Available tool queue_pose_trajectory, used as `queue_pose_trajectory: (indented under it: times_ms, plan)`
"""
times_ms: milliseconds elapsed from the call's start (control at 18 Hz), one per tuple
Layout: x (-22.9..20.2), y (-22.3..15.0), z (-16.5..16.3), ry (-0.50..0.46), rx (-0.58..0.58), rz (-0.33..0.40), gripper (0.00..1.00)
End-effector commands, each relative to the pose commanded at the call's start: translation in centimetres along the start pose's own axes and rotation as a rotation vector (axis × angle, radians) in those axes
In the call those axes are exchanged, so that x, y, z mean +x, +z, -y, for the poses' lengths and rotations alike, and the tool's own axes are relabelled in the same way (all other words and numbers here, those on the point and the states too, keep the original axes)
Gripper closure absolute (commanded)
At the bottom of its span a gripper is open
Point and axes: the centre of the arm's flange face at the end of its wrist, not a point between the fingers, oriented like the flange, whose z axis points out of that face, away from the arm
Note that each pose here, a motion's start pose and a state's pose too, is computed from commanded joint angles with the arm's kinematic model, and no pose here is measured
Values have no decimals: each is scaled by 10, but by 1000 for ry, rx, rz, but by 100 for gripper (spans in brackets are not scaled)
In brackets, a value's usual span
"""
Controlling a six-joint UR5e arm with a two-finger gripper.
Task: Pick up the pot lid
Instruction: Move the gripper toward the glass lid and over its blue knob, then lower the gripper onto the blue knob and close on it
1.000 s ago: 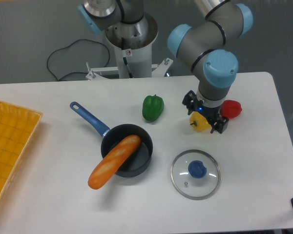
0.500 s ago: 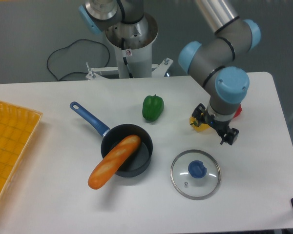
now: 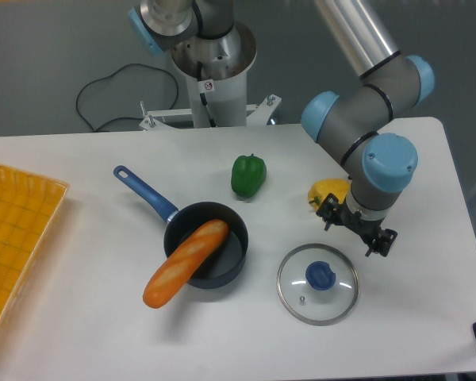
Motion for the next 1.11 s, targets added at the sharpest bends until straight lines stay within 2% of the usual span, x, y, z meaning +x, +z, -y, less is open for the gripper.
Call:
queue_pose_trajectory:
  times_ms: [500, 1111]
  plan:
    - [12, 22, 28, -221, 9, 12, 0]
    - [21, 27, 45, -299, 10, 10, 0]
